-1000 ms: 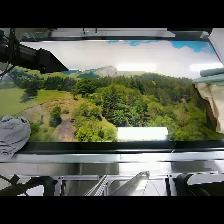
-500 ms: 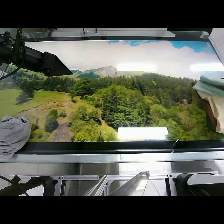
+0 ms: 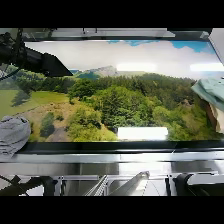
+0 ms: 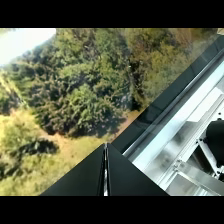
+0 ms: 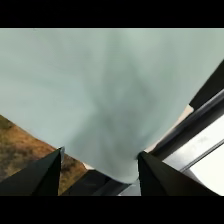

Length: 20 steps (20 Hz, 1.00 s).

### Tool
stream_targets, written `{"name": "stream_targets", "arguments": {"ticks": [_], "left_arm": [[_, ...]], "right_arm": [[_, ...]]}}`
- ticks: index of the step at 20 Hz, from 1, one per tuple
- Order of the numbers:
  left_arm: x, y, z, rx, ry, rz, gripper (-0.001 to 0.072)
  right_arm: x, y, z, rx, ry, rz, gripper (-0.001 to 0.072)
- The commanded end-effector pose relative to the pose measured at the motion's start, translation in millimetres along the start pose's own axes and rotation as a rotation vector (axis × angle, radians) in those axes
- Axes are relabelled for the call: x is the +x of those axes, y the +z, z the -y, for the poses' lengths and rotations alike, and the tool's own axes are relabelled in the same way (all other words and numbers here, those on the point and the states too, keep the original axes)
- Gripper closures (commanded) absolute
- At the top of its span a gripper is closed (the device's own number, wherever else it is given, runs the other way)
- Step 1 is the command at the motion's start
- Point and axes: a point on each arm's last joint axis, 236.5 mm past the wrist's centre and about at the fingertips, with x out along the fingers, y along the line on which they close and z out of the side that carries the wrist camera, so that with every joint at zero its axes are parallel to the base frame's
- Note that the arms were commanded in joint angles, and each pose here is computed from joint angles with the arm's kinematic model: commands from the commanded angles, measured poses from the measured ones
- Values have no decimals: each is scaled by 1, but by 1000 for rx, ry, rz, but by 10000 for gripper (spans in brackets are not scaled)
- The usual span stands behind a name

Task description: Fold the shirts.

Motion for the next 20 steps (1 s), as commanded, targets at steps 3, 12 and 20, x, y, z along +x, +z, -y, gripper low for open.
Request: {"name": "stream_targets", "arguments": {"ticks": [3,12,20], "left_arm": [[0,-10,6,1,-24,-45,692],[-4,-17,10,-24,-25,-64,694],[1,-74,74,-93,-27,24,693]], "right_arm": [[-2,-38,5,51,-33,-163,204],[-46,-32,-150,-90,523,-69,698],[-71,-170,-255,-549,554,-24,697]]}}
